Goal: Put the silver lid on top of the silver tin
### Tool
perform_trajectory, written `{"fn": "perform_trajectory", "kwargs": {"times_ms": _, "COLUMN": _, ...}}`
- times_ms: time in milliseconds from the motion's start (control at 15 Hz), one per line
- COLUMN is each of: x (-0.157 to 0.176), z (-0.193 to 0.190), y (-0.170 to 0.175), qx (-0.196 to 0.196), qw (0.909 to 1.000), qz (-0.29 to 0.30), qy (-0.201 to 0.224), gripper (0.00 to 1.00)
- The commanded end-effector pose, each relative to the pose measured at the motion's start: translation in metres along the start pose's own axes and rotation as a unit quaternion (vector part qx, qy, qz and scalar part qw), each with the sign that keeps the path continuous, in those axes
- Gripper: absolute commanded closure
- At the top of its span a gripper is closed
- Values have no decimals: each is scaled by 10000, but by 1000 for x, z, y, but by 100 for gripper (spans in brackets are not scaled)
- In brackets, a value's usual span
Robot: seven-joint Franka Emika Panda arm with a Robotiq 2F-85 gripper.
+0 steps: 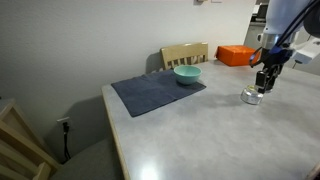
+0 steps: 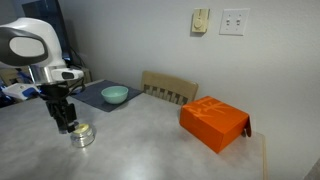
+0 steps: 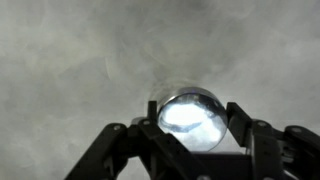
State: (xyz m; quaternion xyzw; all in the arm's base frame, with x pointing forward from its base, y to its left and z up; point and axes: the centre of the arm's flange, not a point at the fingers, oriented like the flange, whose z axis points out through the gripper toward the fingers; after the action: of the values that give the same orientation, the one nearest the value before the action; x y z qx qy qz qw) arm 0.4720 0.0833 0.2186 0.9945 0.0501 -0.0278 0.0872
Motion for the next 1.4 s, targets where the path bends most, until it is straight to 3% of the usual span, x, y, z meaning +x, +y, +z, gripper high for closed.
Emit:
{"fn": "perform_trajectory", "kwargs": {"times_ms": 0, "x": 6, "z": 6, "y": 6, "qx": -82, "qw": 9995, "qz": -206, "qy": 234, "gripper": 56}}
{"fn": "perform_trajectory", "kwargs": {"times_ms": 533, "x": 23, "z": 18, "y": 25, "qx": 177, "qw": 9991, "qz": -227, "qy": 321, "gripper": 56}}
{"fn": "perform_trajectory", "kwargs": {"times_ms": 1000, "x": 47, "z": 13, "y": 40, "qx": 721, "qw": 9941, "qz": -779, "qy": 232, "gripper": 56}}
{"fn": "perform_trajectory", "kwargs": {"times_ms": 1333, "x": 46, "z": 14, "y": 42, "qx": 783, "qw": 9949, "qz": -616, "qy": 127, "gripper": 56}}
